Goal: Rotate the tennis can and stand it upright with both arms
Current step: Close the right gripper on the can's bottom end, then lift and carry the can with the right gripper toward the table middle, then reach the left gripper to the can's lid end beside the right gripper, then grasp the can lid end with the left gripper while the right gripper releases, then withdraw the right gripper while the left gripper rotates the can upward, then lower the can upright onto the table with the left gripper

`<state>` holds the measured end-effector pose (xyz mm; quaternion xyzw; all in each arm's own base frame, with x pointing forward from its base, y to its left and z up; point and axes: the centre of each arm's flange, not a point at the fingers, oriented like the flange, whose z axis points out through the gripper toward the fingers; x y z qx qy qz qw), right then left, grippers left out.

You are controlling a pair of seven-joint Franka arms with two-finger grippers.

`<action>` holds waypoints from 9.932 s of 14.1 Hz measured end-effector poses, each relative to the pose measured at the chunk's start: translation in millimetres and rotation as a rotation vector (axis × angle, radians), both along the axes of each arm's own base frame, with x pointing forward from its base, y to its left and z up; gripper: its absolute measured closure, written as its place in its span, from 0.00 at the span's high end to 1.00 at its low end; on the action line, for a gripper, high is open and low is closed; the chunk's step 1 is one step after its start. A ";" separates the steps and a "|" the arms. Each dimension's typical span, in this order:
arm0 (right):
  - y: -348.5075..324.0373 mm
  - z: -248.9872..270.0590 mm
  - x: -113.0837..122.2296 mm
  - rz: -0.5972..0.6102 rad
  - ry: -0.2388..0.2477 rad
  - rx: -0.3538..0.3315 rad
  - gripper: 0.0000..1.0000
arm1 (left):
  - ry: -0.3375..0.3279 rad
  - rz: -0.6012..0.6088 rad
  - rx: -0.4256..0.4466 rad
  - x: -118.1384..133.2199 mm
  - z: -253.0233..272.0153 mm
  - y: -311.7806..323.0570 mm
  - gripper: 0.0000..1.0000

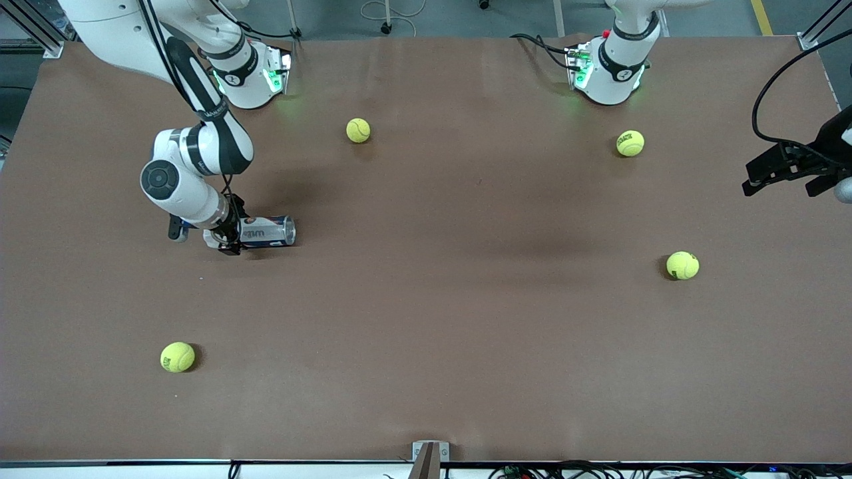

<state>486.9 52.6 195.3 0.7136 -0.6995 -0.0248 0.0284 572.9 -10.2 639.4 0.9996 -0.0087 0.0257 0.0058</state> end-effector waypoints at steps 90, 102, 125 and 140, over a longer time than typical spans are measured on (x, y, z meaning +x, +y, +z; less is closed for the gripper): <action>220.1 206.3 178.8 0.506 -0.065 -0.034 1.00 | 0.267 0.246 -0.916 -68.4 -485.0 -201.1 1.00; -57.9 288.6 183.2 1.244 0.002 0.032 1.00 | 0.222 0.258 -0.916 -65.7 -477.4 -225.0 0.20; -64.0 391.0 104.9 1.436 0.108 0.161 1.00 | 0.101 0.233 -0.381 9.3 -149.2 -246.9 0.06; -78.5 417.4 101.5 1.450 0.046 0.176 1.00 | -0.023 0.292 0.094 -65.5 -310.7 -477.4 0.06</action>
